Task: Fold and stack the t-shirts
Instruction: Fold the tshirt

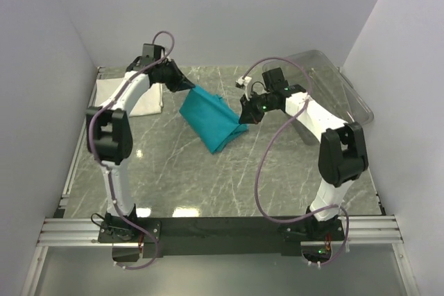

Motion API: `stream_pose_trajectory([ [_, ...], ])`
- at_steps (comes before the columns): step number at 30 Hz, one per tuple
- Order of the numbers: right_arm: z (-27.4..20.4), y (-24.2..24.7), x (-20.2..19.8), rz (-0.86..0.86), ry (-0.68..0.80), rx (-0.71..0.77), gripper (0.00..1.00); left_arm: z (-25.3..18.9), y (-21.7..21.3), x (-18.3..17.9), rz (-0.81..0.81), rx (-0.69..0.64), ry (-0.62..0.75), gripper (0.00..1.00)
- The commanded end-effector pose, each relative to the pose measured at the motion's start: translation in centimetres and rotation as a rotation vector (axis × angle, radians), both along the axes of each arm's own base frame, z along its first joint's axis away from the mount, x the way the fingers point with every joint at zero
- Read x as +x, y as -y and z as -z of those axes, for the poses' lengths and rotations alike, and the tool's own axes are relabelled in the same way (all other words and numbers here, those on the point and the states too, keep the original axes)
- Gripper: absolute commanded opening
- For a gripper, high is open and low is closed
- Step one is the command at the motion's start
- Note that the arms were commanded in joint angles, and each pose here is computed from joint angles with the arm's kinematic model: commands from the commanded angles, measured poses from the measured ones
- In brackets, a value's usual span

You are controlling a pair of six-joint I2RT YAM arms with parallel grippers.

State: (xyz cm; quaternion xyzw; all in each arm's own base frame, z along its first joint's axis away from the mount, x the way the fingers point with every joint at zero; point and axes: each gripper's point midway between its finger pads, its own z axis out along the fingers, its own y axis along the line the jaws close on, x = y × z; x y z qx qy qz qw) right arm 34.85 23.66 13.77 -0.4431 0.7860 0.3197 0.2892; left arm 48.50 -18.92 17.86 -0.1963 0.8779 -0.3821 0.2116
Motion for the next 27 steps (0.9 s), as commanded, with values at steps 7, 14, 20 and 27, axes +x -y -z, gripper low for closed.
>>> stream_pose_trajectory([
  [7, 4.6, 2.4, 3.7, 0.156, -0.080, -0.088, 0.00, 6.7, 3.3, 5.1, 0.066, 0.009, -0.063, 0.00],
  [14, 6.1, 1.9, 3.9, 0.240, -0.166, -0.048, 0.00, 7.9, 3.8, 6.2, 0.044, -0.009, -0.050, 0.00],
  [20, 6.7, 2.0, 4.0, 0.318, -0.196, -0.046, 0.00, 8.3, 5.3, 6.6, 0.052, -0.035, -0.043, 0.03],
  [27, 7.7, 4.1, 7.7, 0.602, -0.203, -0.139, 0.24, 5.3, 5.4, 8.0, 0.009, -0.020, 0.050, 0.61],
])
